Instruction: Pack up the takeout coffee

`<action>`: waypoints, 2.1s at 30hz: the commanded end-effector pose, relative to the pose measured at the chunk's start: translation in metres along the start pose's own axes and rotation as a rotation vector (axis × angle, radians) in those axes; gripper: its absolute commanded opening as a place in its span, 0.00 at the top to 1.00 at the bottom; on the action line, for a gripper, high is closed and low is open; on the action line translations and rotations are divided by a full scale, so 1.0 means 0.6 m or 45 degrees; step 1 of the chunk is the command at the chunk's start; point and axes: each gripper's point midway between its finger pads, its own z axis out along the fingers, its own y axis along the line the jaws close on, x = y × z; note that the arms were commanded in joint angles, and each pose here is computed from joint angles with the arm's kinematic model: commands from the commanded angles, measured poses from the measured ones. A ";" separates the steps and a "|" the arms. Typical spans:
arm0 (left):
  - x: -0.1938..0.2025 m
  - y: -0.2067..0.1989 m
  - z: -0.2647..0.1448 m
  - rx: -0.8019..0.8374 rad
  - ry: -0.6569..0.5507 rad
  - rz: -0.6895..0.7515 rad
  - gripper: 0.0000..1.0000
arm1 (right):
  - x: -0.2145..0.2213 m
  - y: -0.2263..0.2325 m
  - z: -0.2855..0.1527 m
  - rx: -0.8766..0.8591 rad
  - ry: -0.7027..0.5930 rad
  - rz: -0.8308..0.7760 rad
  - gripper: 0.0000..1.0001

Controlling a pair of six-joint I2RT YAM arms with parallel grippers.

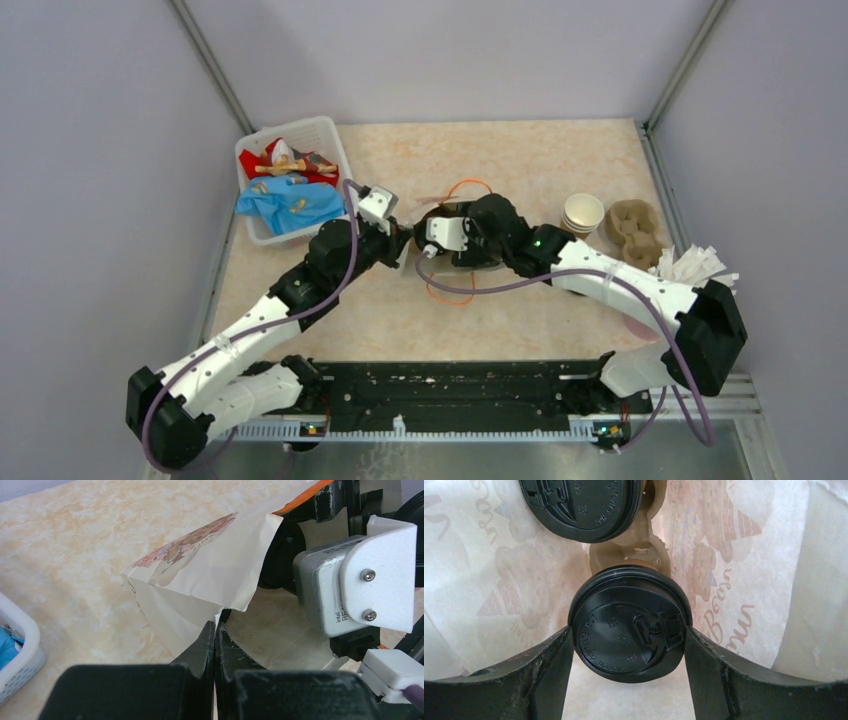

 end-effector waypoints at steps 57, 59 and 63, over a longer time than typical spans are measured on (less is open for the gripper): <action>-0.045 -0.018 0.008 0.025 0.052 -0.044 1.00 | 0.015 -0.054 0.045 0.100 -0.134 0.030 0.52; -0.043 -0.018 0.008 0.025 0.057 -0.041 1.00 | 0.018 -0.059 0.041 0.106 -0.138 0.037 0.52; -0.042 -0.018 0.010 0.024 0.061 -0.041 1.00 | 0.014 -0.055 0.042 0.081 -0.154 0.049 0.52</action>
